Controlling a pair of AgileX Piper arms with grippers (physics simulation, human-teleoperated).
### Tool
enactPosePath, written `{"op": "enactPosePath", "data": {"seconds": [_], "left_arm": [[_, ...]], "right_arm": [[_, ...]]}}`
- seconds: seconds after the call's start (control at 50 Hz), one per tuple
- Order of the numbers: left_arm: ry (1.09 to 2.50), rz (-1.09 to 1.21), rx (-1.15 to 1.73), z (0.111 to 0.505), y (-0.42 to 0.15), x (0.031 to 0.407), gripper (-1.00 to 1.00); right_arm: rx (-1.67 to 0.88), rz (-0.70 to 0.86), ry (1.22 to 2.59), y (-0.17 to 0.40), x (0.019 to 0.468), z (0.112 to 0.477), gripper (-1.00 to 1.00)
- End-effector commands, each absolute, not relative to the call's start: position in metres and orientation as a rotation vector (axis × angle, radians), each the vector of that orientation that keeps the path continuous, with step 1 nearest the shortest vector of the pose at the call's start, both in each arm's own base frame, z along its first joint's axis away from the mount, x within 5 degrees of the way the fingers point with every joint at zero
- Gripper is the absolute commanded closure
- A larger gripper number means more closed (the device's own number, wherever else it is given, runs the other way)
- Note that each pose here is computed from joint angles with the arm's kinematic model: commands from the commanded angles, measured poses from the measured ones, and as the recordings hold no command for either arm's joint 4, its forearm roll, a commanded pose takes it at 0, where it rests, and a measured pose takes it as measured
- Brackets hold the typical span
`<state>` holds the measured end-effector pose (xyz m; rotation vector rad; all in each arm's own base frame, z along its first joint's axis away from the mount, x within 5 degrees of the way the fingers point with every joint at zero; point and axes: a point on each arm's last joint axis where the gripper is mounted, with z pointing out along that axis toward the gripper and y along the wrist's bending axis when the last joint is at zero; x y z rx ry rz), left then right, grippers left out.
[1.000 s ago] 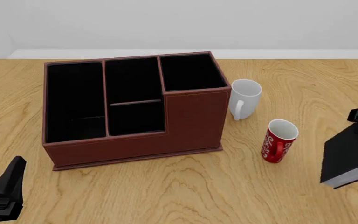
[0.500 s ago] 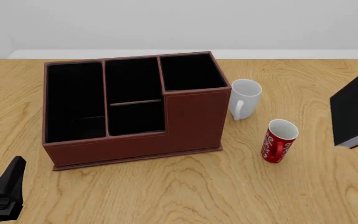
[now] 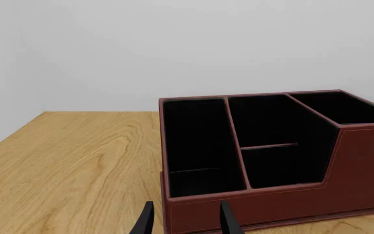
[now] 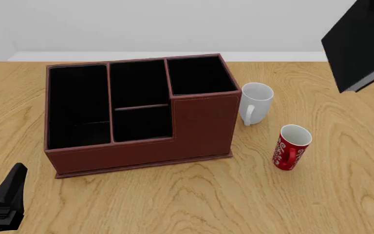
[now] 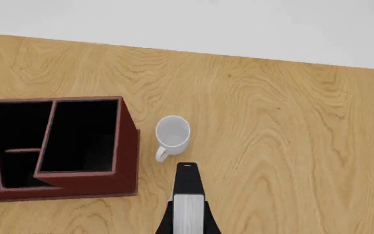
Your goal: Pick up the book and place it in the right compartment of the caddy.
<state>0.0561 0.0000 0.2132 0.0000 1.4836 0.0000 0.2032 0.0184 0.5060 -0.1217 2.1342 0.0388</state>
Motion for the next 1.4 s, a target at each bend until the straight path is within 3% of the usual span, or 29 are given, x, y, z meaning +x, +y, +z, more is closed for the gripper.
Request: {"op": "enactPosePath", "data": {"seconds": [0.02, 0.52, 1.4], "left_arm": [[1.484, 0.000, 0.000, 0.213, 0.000, 0.056, -1.00], [1.484, 0.000, 0.000, 0.213, 0.000, 0.056, -1.00], [1.484, 0.000, 0.000, 0.213, 0.000, 0.056, -1.00]], "right_arm": [[-0.249, 0.073, 2.075, 0.040, 0.222, 0.537, 1.00], [-0.447, 0.139, 2.022, 0.092, 0.269, 0.545, 1.00], [-0.662, 0.252, 2.005, 0.180, 0.309, 0.521, 1.00]]}}
